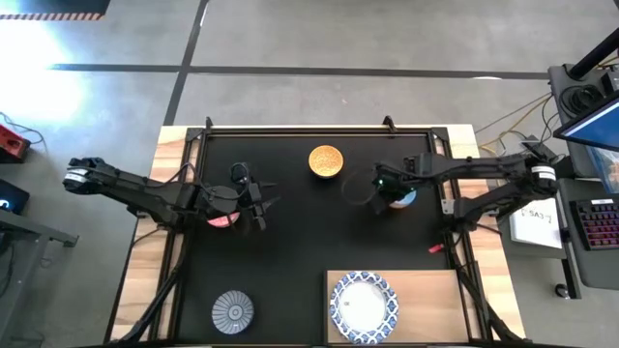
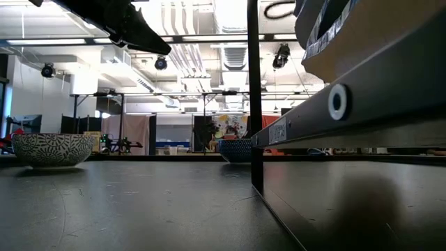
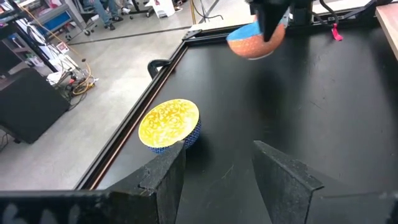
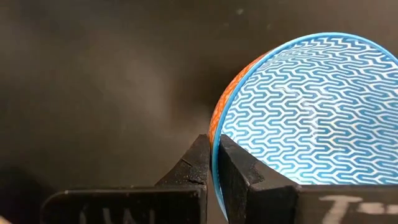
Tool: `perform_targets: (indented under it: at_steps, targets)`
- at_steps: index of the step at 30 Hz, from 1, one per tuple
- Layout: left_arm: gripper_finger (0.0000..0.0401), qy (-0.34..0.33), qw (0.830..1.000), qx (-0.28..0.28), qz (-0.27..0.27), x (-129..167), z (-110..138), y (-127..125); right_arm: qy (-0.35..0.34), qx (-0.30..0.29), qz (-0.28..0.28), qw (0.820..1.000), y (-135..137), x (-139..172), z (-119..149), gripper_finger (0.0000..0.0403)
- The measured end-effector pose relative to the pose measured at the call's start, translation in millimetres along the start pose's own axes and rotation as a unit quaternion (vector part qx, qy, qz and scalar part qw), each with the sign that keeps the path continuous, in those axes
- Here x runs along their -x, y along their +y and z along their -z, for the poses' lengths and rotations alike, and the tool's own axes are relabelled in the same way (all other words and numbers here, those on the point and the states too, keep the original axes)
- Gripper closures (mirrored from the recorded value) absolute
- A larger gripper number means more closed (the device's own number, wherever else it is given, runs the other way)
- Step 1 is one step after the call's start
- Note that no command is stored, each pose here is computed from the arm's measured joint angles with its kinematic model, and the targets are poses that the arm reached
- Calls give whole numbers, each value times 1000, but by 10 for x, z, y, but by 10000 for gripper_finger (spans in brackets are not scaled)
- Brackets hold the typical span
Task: Place and stack bowls onto a shelf
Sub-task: Put the blue bowl on the shelf
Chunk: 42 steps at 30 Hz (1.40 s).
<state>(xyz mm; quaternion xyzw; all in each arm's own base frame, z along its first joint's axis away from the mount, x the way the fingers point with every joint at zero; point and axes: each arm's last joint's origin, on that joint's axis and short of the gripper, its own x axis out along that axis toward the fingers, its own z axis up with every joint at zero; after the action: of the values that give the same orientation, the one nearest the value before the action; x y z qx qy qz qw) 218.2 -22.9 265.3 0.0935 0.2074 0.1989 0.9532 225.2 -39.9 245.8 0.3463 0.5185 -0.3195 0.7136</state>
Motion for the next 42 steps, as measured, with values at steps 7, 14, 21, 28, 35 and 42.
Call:
perform_targets:
  at_steps: [7,14,21,28,35,42]
  targets:
    - [232,0,1000,1,-3,-5,0,10,25,-7,-7,1000,223,111,263,394]
    - [232,2,999,2,-36,-13,1,41,66,-32,-35,997,444,192,603,394]
    - [232,3,999,0,-41,-21,2,58,99,-60,-62,991,656,384,998,394]
    - [232,2,999,-10,-53,-13,-4,83,131,-68,-83,986,822,608,1445,394]
    - [232,-12,998,-20,-60,46,-42,138,166,-76,-46,982,977,593,1878,394]
    - [232,-25,997,-19,-68,117,-76,190,200,-51,-12,978,1267,523,2257,394]
